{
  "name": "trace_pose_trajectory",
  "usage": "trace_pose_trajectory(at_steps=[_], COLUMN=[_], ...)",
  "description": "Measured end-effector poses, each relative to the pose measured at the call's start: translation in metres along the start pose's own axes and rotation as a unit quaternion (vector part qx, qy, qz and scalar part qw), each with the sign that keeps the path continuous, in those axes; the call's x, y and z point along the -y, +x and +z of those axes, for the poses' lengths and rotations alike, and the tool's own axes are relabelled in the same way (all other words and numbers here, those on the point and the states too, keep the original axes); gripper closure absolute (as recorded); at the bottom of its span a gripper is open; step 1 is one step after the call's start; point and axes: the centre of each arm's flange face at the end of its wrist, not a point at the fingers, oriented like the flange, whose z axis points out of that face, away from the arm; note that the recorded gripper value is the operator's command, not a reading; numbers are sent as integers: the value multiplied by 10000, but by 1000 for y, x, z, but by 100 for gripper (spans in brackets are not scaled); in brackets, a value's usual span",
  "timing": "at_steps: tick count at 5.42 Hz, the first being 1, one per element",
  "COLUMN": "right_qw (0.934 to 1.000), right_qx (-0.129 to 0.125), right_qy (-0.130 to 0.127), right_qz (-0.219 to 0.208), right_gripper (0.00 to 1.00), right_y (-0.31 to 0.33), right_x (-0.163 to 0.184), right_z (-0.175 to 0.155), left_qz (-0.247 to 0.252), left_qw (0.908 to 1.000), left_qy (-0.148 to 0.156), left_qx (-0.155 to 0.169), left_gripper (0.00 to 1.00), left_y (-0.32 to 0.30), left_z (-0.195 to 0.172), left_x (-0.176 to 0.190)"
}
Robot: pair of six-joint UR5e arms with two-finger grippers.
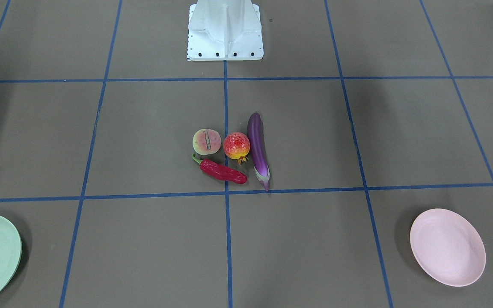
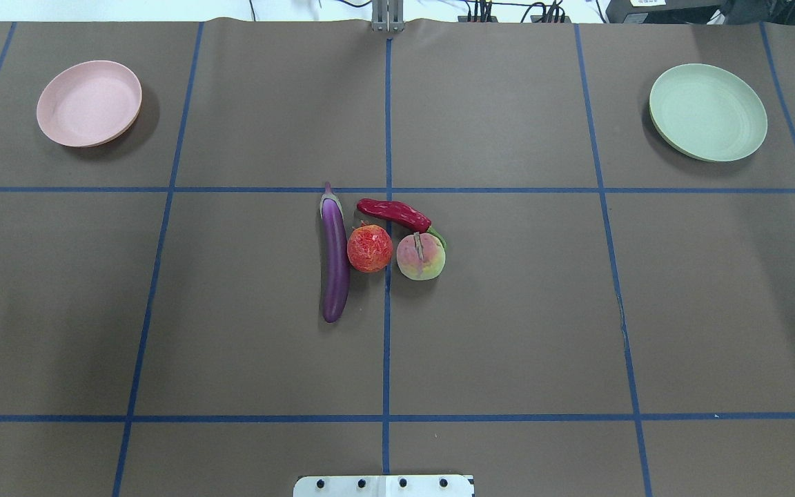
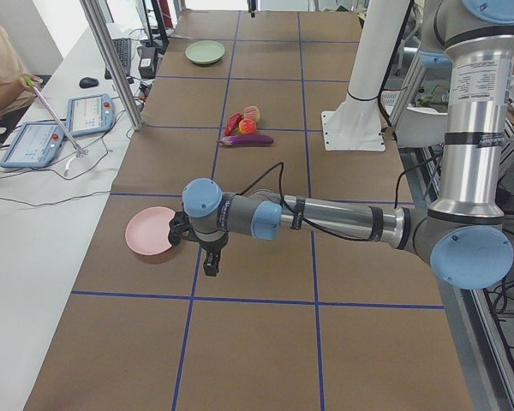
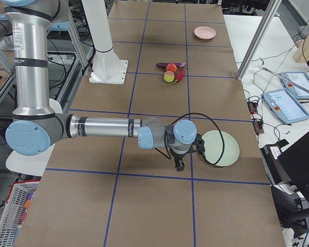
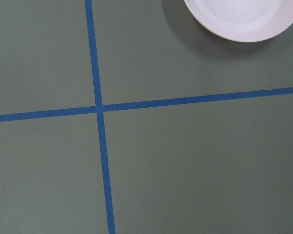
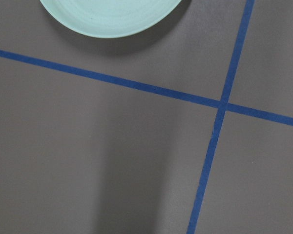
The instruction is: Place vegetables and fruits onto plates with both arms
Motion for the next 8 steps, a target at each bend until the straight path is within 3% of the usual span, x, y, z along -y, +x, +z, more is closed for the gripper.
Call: trace_pose_trajectory(at_steps=[3,5,6,8], right_qw=[9999,9999,9996,9990], right_qx=[5,55,210,401], right_qy=[152,137,125,159], right_qz=[59,71,115,93], right_gripper=[0,0,0,0], right_y=[-3,1,0,-1], right_x=[-4,-15,-21,-28], right_z=[-18,-14,-12,-9], left_qz=[-85,35,136,-57], left_qw=[10000,9997,9984,9939], left_qy=[20,64,71,-45], left_qx=[7,-225,-552,-1103], left_gripper=[0,0,0,0], left_y=[-16,-7,30,163], left_z=[1,2,7,36], left_x=[-9,-9,0,9])
